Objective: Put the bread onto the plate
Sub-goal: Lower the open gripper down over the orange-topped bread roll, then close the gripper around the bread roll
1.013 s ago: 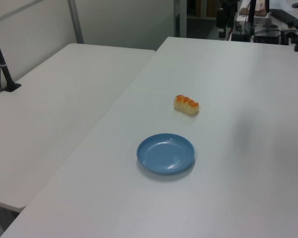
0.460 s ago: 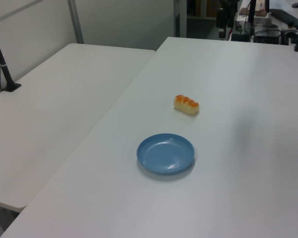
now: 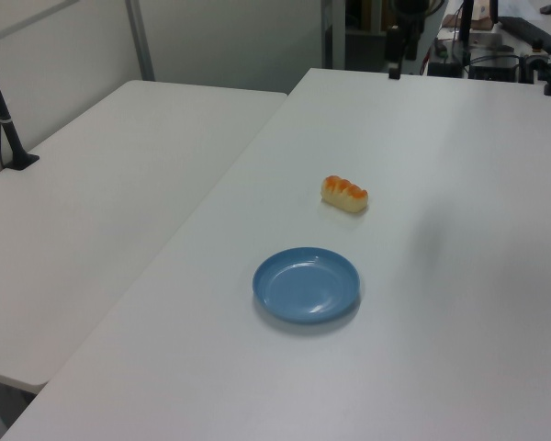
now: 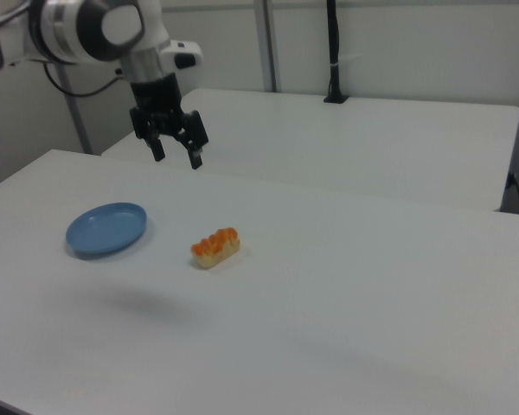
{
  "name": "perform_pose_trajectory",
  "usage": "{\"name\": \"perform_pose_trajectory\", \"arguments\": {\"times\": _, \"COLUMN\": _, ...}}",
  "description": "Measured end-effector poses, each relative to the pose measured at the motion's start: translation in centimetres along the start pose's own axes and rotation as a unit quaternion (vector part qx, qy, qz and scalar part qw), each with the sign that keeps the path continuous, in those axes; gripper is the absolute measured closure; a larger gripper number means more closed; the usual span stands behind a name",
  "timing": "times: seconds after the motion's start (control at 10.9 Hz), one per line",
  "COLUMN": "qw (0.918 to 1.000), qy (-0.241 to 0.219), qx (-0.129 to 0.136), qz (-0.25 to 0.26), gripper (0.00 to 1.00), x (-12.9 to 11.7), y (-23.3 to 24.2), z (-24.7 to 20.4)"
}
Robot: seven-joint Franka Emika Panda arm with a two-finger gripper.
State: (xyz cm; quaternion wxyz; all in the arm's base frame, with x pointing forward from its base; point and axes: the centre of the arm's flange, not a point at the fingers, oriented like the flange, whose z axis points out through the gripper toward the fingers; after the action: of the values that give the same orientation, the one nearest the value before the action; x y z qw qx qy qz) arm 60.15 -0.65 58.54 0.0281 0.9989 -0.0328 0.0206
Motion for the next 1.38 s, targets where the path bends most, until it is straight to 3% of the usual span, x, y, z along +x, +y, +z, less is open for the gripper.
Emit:
{"name": "perform_pose_trajectory", "arguments": {"times": 0.28, "qw": 0.9988, "qy": 0.001, "qx": 0.005, "qz": 0.049, "gripper": 0.0, "x": 3.1, "y": -0.6, "z": 5.7}}
{"name": "perform_pose_trajectory", "arguments": {"times": 0.64, "qw": 0.9908, "qy": -0.003, "qx": 0.005, "qz": 0.135, "gripper": 0.0, "x": 6.6, "y": -1.9, "z": 14.7}}
{"name": "perform_pose_trajectory", "arguments": {"times": 1.01, "qw": 0.9858, "qy": -0.018, "qx": 0.005, "qz": 0.167, "gripper": 0.0, "x": 7.8, "y": -3.8, "z": 21.8}}
{"name": "perform_pose_trajectory", "arguments": {"times": 1.38, "qw": 0.9864, "qy": -0.025, "qx": -0.002, "qz": 0.162, "gripper": 0.0, "x": 8.0, "y": -6.2, "z": 25.6}}
